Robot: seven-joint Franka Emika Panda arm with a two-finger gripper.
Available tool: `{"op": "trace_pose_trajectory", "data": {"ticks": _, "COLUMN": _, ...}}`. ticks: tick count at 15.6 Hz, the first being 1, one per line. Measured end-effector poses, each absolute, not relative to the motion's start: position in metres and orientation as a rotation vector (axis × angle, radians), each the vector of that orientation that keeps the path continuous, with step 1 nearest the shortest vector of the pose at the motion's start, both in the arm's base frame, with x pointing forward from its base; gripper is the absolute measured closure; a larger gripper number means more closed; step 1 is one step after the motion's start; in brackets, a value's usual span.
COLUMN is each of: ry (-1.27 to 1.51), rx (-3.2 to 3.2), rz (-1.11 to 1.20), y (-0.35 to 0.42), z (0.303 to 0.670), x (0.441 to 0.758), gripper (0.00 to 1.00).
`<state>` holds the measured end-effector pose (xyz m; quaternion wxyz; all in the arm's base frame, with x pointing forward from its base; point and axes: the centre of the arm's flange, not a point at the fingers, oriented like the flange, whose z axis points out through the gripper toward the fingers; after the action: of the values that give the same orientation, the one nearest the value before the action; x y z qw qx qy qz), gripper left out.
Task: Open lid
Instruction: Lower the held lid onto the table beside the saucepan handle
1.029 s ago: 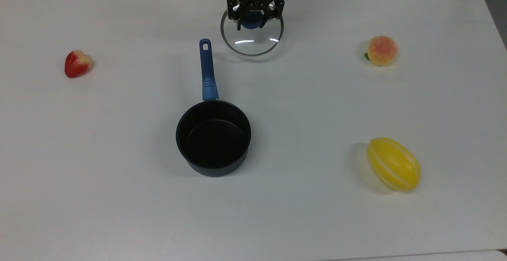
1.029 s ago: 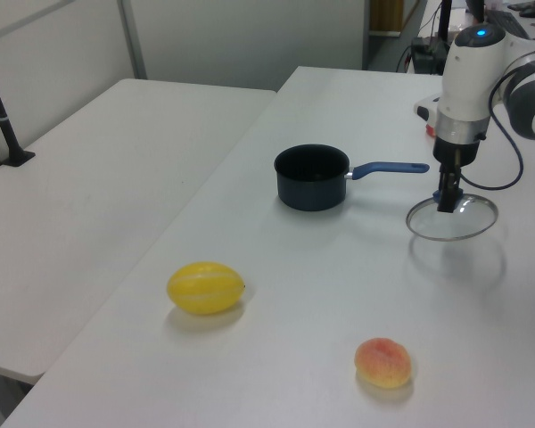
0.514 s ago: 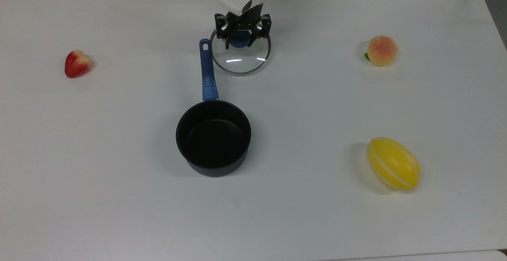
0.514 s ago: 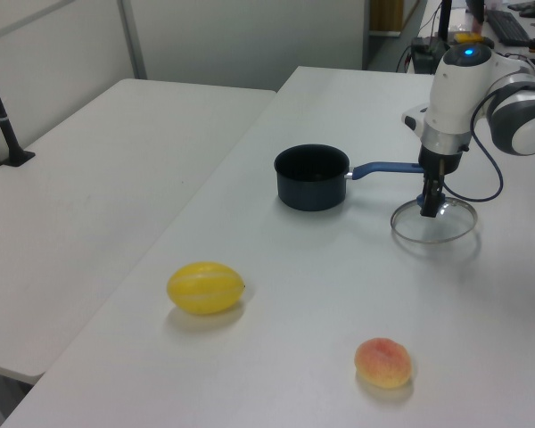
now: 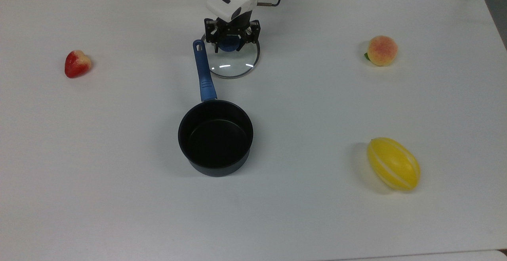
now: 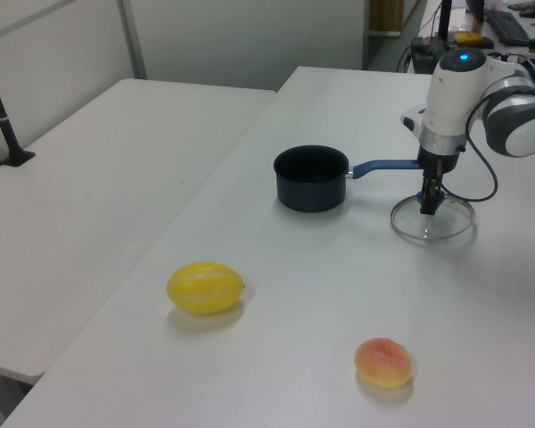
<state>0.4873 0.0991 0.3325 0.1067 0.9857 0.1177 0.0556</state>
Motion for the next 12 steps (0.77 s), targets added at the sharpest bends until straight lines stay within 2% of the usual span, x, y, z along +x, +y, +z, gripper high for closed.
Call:
{"op": "trace_pose_trajectory", "data": {"ticks": 9, "ry": 0.348, "rx": 2.902, "rz": 0.136, "y": 0.0989, "z": 0.3237, "x": 0.4874, "gripper": 0.39}}
{"op": "trace_pose_trajectory", "data": {"ticks": 11, "ry": 0.347, "rx": 2.901, "rz": 0.131, "y": 0.0987, "z": 0.3236, "x": 0.4872, "gripper": 0.29}}
{"op": "trace_pose_trajectory", "data": {"ticks": 12, "ry": 0.346, "rx": 2.9, "rz": 0.123, "y": 0.0984, "z": 0.3235, "x": 0.487, "gripper": 0.19}}
